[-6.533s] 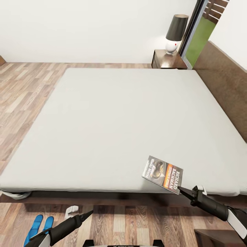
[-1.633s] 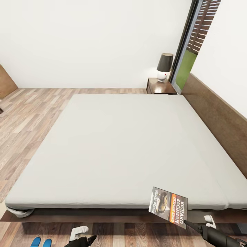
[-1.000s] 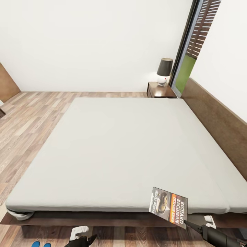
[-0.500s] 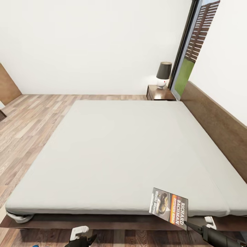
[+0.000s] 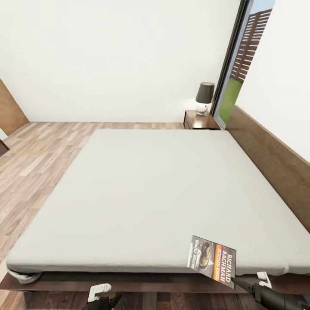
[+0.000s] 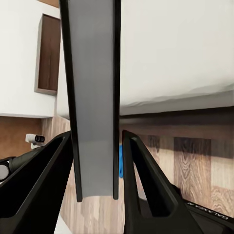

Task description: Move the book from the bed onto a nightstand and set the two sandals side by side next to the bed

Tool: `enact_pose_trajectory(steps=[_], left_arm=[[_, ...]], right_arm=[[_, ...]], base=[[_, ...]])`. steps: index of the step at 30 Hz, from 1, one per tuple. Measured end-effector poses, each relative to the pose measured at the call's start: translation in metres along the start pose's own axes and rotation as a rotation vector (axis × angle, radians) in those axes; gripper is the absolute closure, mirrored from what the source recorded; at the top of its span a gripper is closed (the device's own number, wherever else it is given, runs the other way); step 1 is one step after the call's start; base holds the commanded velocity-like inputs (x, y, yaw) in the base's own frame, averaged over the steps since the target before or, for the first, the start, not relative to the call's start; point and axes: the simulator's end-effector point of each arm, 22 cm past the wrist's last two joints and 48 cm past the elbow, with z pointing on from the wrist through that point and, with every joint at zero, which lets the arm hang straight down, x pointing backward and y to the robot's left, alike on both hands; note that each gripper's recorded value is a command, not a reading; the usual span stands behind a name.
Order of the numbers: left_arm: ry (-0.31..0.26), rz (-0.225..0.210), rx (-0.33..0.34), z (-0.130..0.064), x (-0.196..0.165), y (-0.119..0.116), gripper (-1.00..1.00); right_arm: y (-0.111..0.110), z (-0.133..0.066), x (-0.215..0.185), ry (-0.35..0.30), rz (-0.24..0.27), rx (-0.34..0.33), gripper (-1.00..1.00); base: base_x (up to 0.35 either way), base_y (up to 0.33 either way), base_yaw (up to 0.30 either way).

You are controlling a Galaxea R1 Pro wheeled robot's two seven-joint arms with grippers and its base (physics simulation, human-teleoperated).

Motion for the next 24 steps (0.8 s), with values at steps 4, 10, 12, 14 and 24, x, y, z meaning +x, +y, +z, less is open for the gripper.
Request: enact_pose_trajectory(steps=[4,10,12,14,24], left_arm=[[-0.006,0.003,0.002,-0.001,-0.003,-0.001,-1.0],[-0.014,0.007,0.004,-0.002,-0.007,-0.003,-1.0],[-0.017,0.008,0.005,-0.002,-0.008,-0.003,-1.0],[-0.02,0.009,0.006,-0.002,-0.01,-0.004,-1.0],[-0.034,0.016,0.01,-0.004,-0.016,-0.007,-1.0]], right_arm=[[0.002,0.0,-0.002,-0.004,-0.005,-0.003,1.0],[0.005,-0.001,-0.005,-0.009,-0.012,-0.008,1.0],[0.006,-0.001,-0.006,-0.011,-0.015,-0.009,1.0],[0.007,-0.001,-0.007,-0.012,-0.017,-0.01,1.0],[0.011,-0.002,-0.011,-0.02,-0.029,-0.016,1.0]], base=[[0.0,0.0,0.0],[0.0,0.0,0.0],[0.0,0.0,0.0],[0.0,0.0,0.0],[0.0,0.0,0.007]])
